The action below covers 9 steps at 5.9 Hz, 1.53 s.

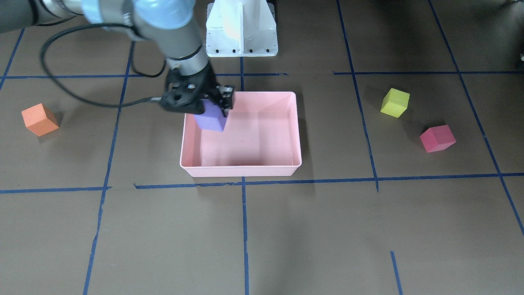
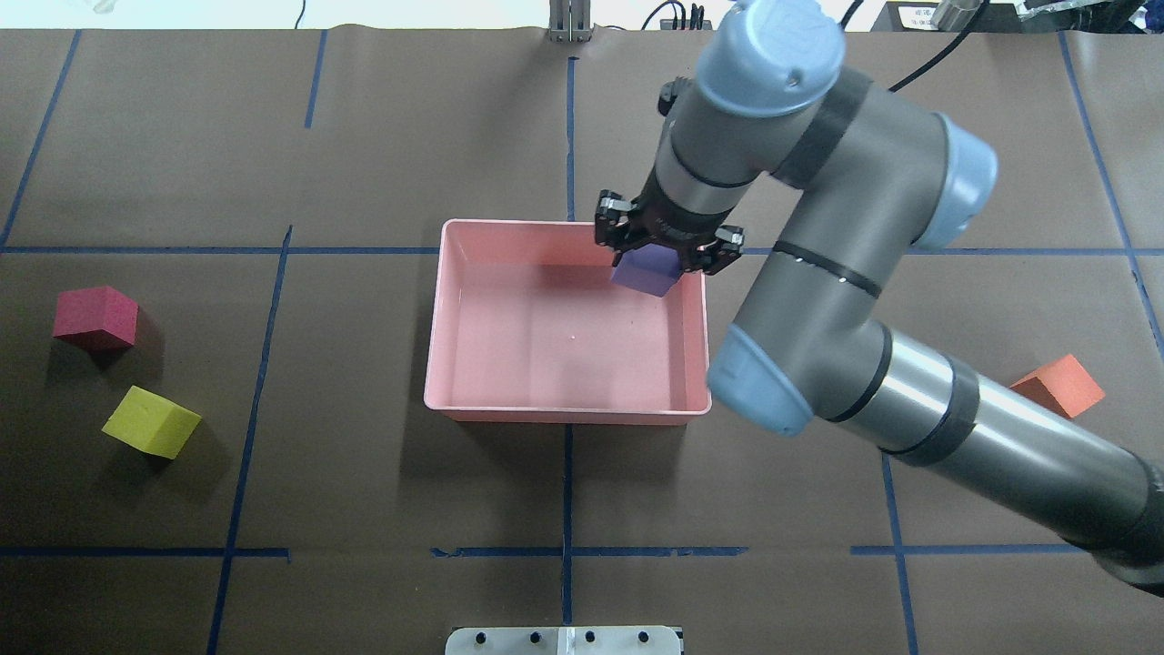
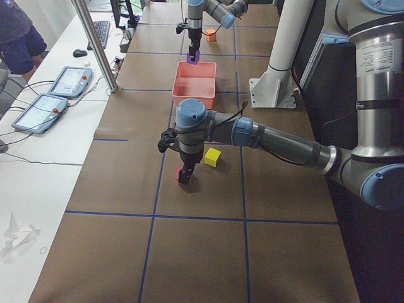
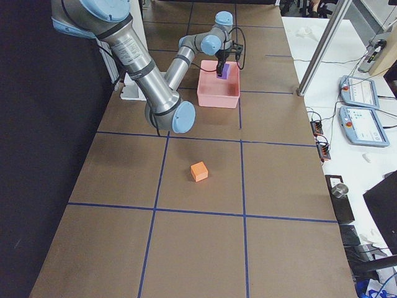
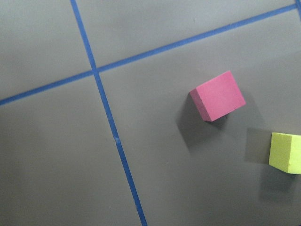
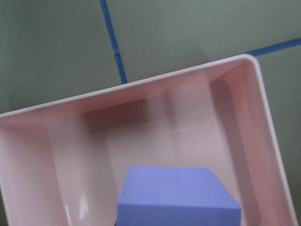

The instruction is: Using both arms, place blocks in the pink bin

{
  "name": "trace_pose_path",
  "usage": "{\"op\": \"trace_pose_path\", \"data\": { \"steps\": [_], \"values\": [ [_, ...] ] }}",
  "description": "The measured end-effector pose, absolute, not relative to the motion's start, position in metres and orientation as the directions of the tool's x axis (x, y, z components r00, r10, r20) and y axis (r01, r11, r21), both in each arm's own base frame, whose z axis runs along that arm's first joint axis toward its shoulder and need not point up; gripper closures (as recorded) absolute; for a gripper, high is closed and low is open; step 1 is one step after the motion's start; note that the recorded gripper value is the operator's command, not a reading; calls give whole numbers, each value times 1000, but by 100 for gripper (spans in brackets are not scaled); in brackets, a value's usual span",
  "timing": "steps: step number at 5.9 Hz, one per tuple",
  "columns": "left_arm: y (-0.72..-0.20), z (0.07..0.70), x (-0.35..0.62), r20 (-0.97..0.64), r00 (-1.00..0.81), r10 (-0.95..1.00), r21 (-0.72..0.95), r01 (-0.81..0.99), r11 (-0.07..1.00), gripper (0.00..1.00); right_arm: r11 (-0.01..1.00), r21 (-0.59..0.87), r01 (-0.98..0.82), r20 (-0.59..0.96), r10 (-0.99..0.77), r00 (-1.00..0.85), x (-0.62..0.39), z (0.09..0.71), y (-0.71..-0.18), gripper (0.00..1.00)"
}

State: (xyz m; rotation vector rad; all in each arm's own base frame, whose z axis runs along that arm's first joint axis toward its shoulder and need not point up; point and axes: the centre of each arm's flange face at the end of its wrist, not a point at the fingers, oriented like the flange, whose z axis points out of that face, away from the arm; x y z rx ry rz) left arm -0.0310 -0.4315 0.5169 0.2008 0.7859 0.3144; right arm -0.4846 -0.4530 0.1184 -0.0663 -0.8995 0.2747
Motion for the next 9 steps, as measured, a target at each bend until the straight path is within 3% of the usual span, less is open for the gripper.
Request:
{"op": "trace_pose_path", "data": {
  "steps": [2,4,6,9],
  "values": [
    [-449,496,4,-683,653,326,271,-188,944,0,960,-153,-233,748,267,608,-530,101,-425,0],
    [-458,497,60,-730,657,185,139,-122,983,0,976,-76,-206,753,192,629,-521,103,-439,0],
    [-481,547,96,-755,656,-5,8,18,1000,0,987,-32,-156,755,126,643,-477,127,-476,0],
    [-478,590,171,-736,658,-161,-77,155,985,0,991,-12,-137,756,98,648,-452,148,-479,0]
  ]
}}
